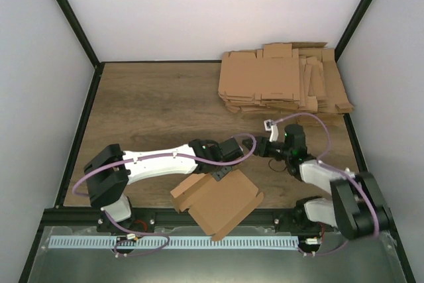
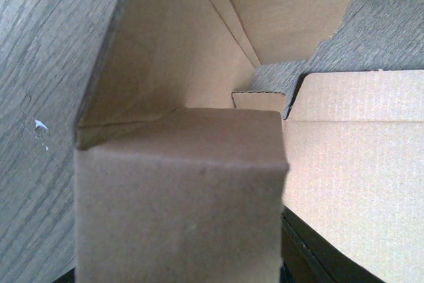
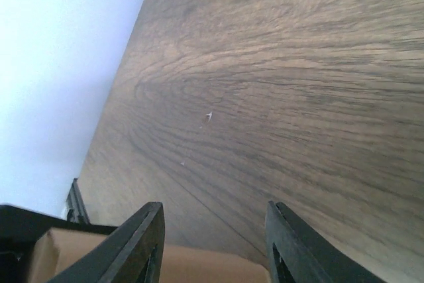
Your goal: Fold the paper box
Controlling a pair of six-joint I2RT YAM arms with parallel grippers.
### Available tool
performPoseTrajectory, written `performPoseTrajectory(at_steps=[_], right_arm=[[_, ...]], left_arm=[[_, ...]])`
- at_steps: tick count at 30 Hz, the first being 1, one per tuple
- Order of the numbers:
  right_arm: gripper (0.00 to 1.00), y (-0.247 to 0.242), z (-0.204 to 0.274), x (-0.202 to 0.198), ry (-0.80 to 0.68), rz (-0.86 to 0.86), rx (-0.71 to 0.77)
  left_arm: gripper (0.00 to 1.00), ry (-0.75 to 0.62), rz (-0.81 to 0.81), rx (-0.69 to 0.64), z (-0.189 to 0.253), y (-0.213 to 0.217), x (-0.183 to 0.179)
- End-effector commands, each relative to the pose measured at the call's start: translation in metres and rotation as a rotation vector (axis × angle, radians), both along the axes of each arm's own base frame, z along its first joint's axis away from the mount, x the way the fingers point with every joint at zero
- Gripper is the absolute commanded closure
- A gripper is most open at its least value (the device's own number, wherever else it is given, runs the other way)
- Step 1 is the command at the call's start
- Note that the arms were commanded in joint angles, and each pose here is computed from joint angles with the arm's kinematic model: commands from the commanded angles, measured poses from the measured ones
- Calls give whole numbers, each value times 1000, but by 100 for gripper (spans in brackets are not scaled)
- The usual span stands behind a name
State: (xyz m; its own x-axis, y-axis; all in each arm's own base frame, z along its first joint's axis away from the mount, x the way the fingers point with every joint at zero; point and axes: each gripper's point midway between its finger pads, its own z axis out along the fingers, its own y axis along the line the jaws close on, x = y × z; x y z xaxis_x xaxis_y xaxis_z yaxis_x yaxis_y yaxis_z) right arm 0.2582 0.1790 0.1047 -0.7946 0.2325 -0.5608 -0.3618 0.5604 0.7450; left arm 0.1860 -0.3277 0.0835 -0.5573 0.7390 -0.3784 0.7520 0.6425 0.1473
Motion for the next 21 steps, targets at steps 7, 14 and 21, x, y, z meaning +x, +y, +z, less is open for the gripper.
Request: performPoseTrajectory(at_steps=[7, 14, 21], right_arm=[[63, 53, -3, -9, 46, 364, 107], [63, 59, -6, -40, 6, 416, 112], [63, 52, -18, -54, -7, 382, 100]], left_arm=[[55, 20, -13, 38, -14, 1, -4], [55, 24, -14, 37, -15, 0, -4], [55, 22, -20, 40, -14, 0, -4]])
